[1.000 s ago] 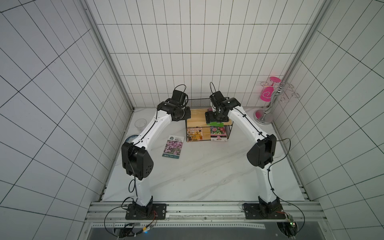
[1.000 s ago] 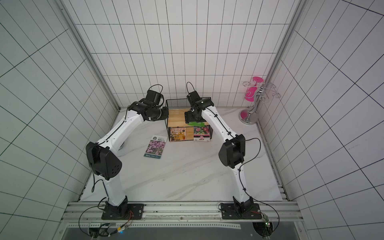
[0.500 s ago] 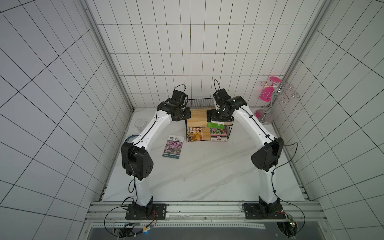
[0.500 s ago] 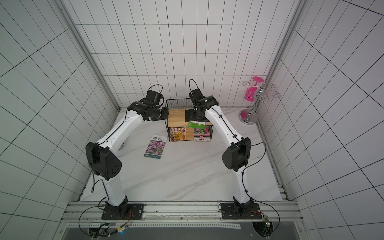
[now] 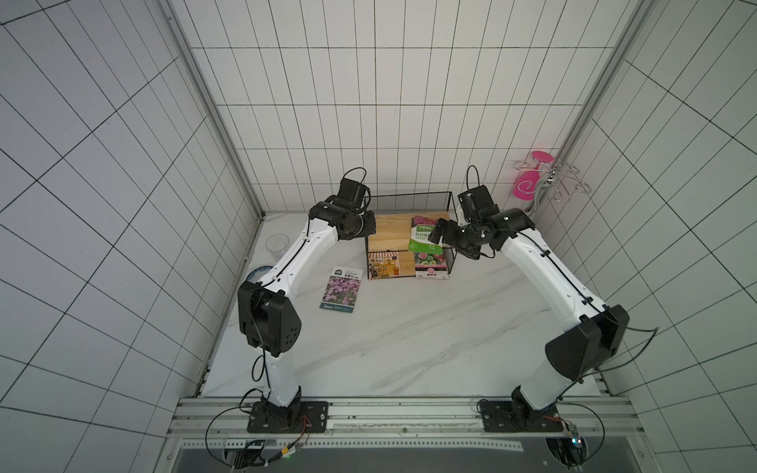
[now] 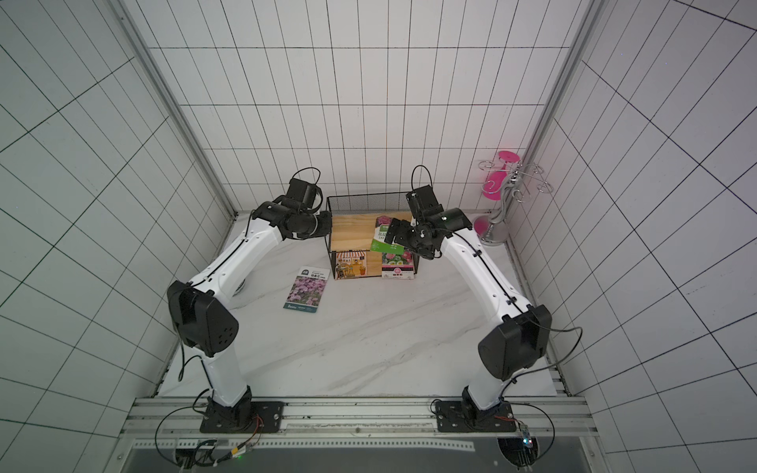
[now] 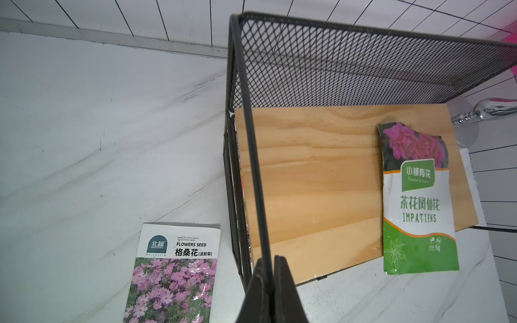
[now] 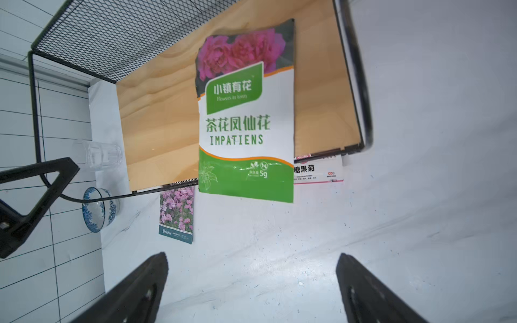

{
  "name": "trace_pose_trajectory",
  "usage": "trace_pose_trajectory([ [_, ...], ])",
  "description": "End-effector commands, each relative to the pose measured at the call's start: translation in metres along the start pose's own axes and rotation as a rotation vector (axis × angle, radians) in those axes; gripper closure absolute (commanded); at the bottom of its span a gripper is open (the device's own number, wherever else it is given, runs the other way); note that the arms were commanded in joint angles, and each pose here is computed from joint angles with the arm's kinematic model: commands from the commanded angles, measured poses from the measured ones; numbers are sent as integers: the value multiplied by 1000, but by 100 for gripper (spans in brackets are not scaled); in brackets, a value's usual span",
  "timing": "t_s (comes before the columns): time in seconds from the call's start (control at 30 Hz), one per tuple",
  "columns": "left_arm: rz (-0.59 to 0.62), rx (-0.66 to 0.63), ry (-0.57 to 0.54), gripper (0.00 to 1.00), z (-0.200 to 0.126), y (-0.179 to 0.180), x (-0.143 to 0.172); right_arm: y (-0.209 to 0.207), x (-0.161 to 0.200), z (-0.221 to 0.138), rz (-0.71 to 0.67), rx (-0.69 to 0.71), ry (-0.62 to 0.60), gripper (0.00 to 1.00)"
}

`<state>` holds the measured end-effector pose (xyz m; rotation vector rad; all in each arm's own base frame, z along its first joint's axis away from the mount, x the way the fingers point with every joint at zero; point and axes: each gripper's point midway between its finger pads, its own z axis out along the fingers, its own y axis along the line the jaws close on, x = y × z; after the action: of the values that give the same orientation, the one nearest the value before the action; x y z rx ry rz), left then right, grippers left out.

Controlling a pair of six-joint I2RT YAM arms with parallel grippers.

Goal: Take the seed bag off the shelf
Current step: Pick up the seed packet from the shelf.

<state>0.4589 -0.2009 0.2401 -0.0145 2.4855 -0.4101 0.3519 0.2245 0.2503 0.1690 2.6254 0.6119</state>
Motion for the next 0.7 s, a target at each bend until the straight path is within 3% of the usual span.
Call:
trace_pose_trajectory([
  [0.0, -12, -133, 135, 100, 22, 37, 37, -10, 7, 16, 115, -68, -11, 1],
  [0.17, -10, -133, 135, 100, 23, 37, 37, -12, 2, 30, 143, -186, -73, 0],
  [0.67, -2, -128, 138, 100, 24, 39, 36, -19, -35, 72, 233, -239, -106, 10],
])
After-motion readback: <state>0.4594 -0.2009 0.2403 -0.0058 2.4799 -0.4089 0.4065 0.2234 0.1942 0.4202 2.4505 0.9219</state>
